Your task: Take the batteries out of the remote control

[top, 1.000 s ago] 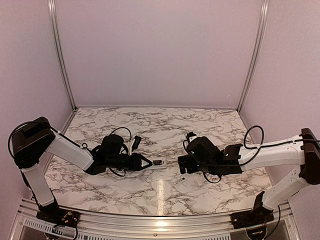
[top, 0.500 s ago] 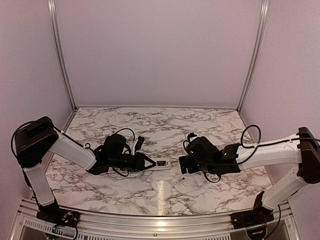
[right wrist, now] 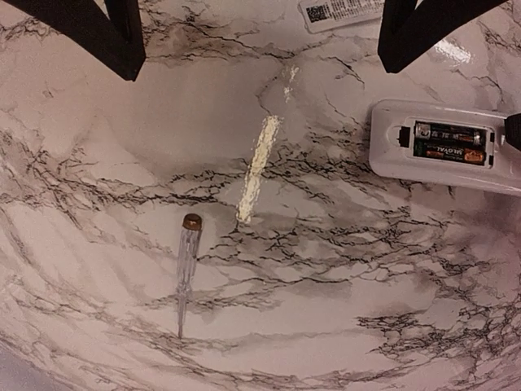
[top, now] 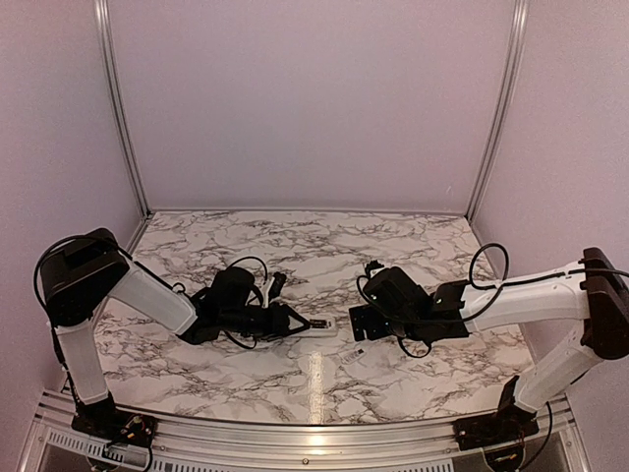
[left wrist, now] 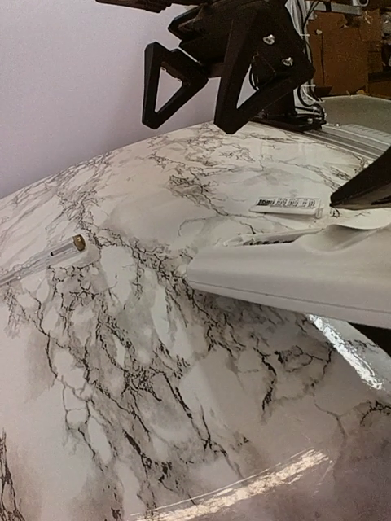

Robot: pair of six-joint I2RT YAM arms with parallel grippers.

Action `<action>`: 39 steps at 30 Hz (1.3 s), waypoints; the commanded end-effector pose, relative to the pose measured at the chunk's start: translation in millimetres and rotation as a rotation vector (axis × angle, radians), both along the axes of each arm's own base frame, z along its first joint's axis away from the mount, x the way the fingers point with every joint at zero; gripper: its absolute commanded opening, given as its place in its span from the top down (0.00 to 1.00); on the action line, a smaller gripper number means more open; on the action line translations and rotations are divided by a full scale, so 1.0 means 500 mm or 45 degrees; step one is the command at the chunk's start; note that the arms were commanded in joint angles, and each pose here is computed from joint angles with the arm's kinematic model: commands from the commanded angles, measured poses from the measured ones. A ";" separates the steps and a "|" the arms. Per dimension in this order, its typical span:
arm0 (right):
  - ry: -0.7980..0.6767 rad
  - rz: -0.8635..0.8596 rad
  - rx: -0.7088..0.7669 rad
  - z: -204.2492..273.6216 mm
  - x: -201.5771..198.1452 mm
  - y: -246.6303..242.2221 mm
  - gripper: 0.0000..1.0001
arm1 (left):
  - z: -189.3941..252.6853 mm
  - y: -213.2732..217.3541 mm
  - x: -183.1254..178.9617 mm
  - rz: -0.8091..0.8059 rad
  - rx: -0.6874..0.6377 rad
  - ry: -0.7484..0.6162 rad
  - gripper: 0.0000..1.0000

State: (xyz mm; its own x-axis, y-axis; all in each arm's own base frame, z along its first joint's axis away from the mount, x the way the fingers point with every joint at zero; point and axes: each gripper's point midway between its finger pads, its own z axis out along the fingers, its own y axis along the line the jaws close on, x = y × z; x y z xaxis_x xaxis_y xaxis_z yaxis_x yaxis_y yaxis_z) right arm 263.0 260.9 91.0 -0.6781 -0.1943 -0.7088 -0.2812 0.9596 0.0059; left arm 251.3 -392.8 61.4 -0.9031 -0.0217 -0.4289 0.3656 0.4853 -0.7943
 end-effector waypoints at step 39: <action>0.078 -0.022 0.088 -0.047 0.190 -0.010 0.12 | 0.104 0.175 0.077 0.394 0.399 -0.516 0.01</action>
